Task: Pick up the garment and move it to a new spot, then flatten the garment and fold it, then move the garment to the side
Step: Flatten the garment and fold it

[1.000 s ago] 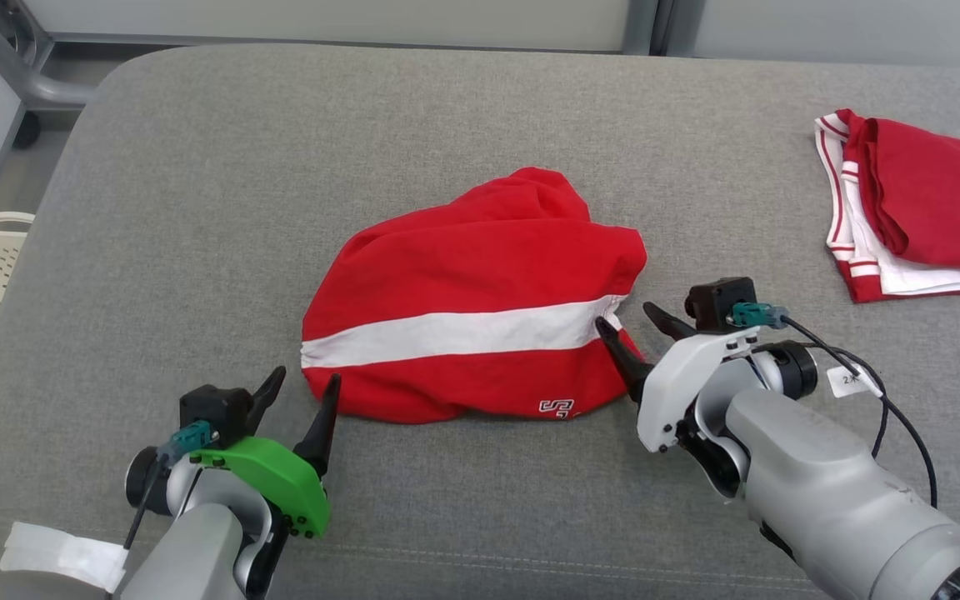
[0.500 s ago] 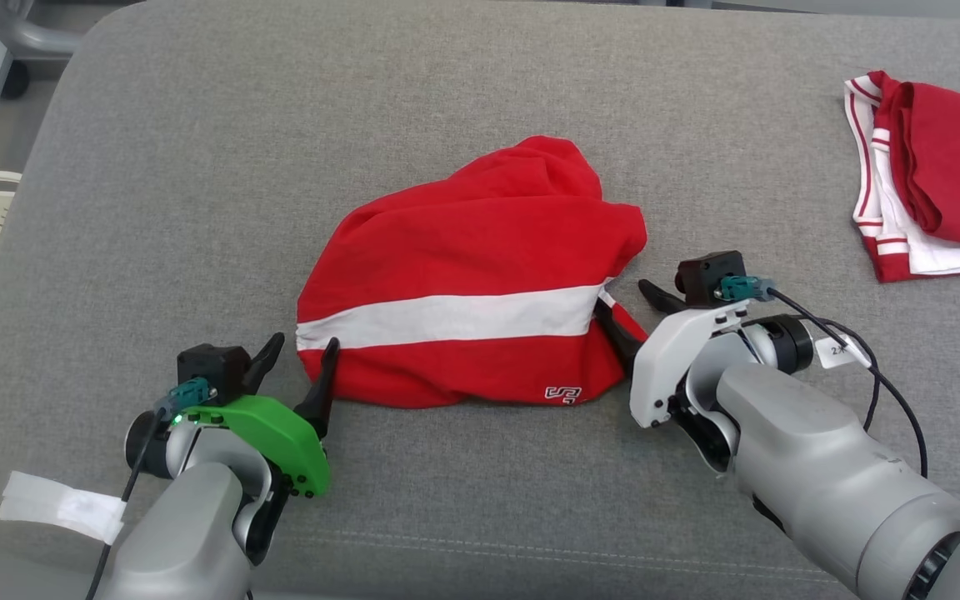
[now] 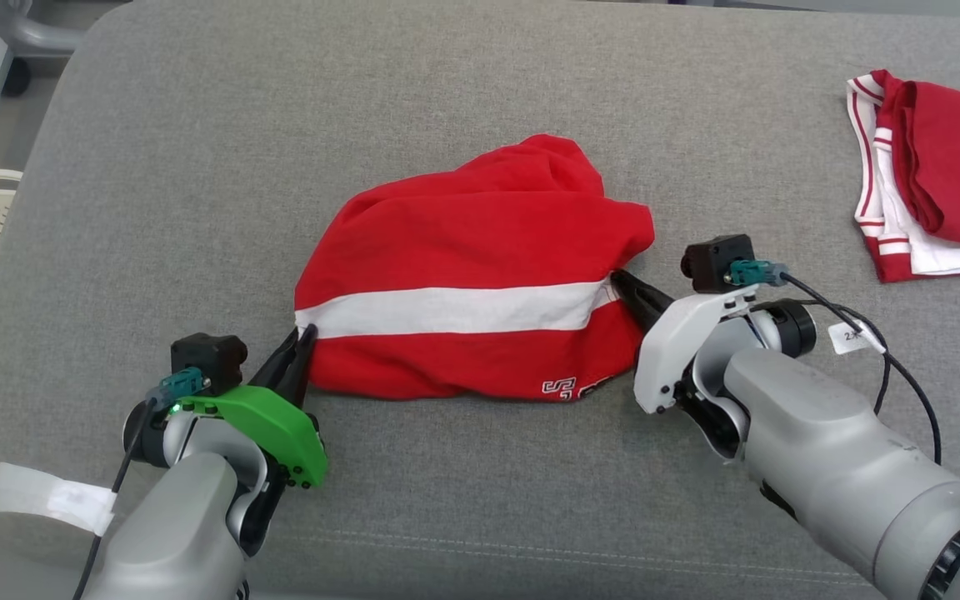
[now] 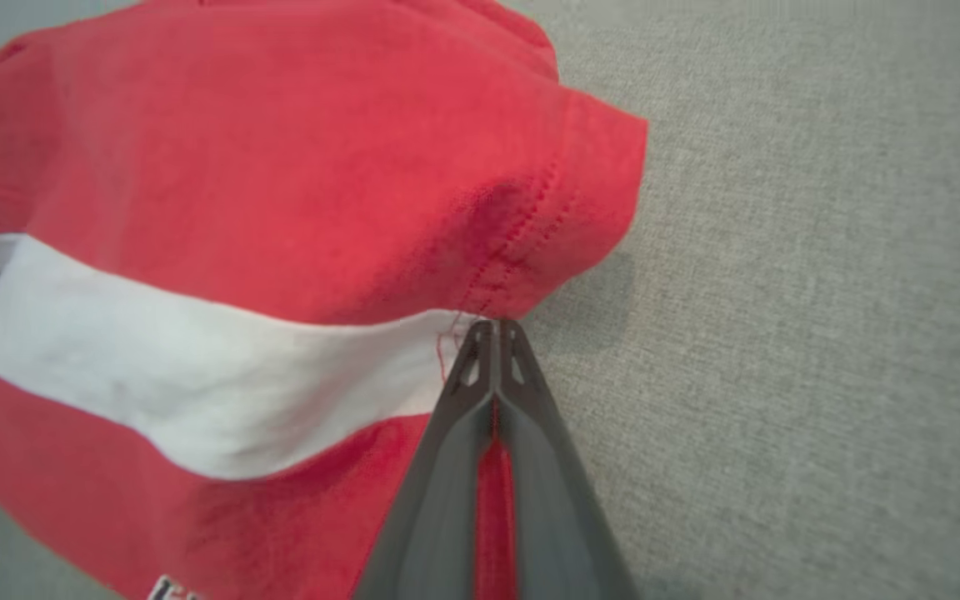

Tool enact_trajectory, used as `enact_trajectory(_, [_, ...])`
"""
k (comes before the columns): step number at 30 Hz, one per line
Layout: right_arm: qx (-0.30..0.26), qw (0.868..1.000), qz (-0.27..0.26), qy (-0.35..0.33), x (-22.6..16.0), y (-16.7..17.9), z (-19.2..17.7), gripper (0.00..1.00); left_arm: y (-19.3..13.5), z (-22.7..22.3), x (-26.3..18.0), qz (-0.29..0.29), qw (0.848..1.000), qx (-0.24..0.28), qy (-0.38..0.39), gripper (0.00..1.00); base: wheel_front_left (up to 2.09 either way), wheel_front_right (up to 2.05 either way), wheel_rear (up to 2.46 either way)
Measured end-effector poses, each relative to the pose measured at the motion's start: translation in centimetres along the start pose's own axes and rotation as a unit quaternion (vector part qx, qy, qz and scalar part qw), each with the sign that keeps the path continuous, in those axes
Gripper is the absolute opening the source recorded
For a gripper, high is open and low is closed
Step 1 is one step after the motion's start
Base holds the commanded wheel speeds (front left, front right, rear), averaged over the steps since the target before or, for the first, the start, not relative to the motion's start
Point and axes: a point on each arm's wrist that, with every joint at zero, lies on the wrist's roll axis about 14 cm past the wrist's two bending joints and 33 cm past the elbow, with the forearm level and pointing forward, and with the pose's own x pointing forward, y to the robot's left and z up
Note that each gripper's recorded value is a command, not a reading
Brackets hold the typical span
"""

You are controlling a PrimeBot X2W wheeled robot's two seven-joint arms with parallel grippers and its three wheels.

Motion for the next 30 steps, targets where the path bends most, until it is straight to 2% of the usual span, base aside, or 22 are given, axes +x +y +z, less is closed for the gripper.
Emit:
enact_trajectory(7, [0.013,0.999,-0.003,-0.043,-1.2,-0.5,2.6,0.0,-0.2,1.8,-0.3,-0.008,0.999,0.013,-0.028,0.0,0.0,0.0,0.0])
enact_trajectory(17, [0.043,0.994,0.018,-0.101,-4.1,1.1,5.3,0.0,-1.1,4.7,-1.3,-0.023,0.996,0.045,-0.072,0.0,0.0,0.0,0.0])
enact_trajectory(21, [0.038,0.991,0.023,-0.123,-5.5,1.4,6.7,0.0,-1.5,6.2,-1.6,-0.032,0.994,0.056,-0.092,0.0,0.0,0.0,0.0])
enact_trajectory(24, [0.035,0.989,0.022,-0.141,-6.4,1.2,8.2,0.0,-1.8,7.5,-1.6,-0.043,0.991,0.079,-0.102,0.0,0.0,0.0,0.0])
enact_trajectory(30, [0.023,0.984,0.023,-0.173,-7.0,0.7,11.6,0.0,-3.7,12.9,-0.1,-0.082,0.978,0.139,-0.131,0.0,0.0,0.0,0.0])
